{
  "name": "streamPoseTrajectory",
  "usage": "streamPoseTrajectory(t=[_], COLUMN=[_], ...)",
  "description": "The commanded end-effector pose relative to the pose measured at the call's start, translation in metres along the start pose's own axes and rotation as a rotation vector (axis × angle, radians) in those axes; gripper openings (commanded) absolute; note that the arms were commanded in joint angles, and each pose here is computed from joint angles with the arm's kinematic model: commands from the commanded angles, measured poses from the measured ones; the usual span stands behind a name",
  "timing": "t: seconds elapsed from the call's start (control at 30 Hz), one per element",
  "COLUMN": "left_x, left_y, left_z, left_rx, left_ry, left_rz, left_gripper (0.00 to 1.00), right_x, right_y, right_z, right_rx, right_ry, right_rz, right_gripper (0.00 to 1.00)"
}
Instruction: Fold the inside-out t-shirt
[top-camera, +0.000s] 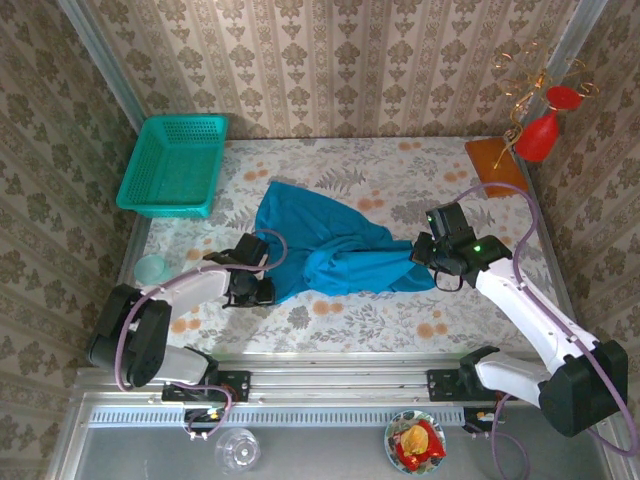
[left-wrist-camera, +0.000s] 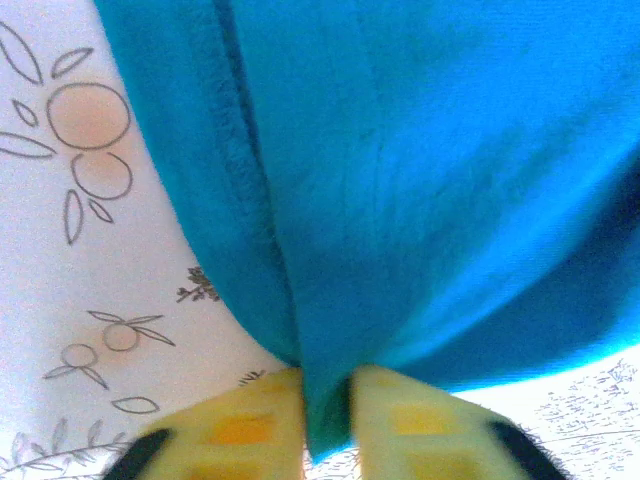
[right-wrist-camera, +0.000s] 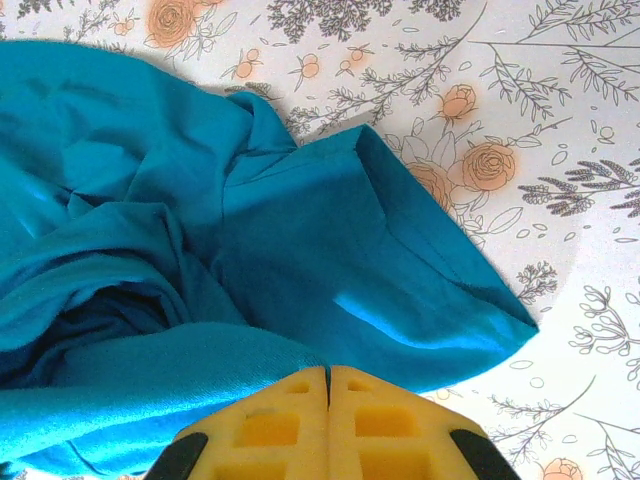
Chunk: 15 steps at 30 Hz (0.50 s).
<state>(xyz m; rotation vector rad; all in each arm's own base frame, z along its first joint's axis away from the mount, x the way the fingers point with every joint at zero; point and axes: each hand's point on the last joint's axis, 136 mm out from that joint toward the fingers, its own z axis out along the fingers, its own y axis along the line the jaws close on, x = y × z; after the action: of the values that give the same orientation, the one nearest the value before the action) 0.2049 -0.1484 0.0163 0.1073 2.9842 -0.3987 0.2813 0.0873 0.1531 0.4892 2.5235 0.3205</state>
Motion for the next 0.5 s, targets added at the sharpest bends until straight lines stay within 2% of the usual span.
streamPoseTrajectory(t=[0.0, 0.07, 0.2, 0.3, 0.47], left_x=[-0.010, -0.027, -0.072, -0.110, -0.155], left_y=[-0.028, -0.032, -0.026, -0.012, 0.037], left_z=[-0.002, -0.019, -0.080, -0.147, -0.277], left_rx=[0.126, 0.167, 0.209, 0.231, 0.261], left_ry=[-0.018, -0.081, -0.261, -0.435, -0.790], left_rz=[0.035, 0.036, 0.020, -0.004, -0.115], left_gripper=[0.06, 0.00, 0.00, 0.00, 0.00], right_x=[-0.015, -0.024, -0.052, -0.078, -0.129], right_y=[0.011, 0.016, 0.027, 0.030, 0.027], right_z=[-0.014, -0.021, -0.045, -0.069, -0.123], right_rx=[-0.045, -0.054, -0.058, -0.052, -0.049], right_ry=[-0.052, -0.073, -0.142, -0.210, -0.358], right_rz=[-0.006, -0.020, -0.060, -0.083, -0.085], right_gripper=[0.00, 0.00, 0.00, 0.00, 0.00])
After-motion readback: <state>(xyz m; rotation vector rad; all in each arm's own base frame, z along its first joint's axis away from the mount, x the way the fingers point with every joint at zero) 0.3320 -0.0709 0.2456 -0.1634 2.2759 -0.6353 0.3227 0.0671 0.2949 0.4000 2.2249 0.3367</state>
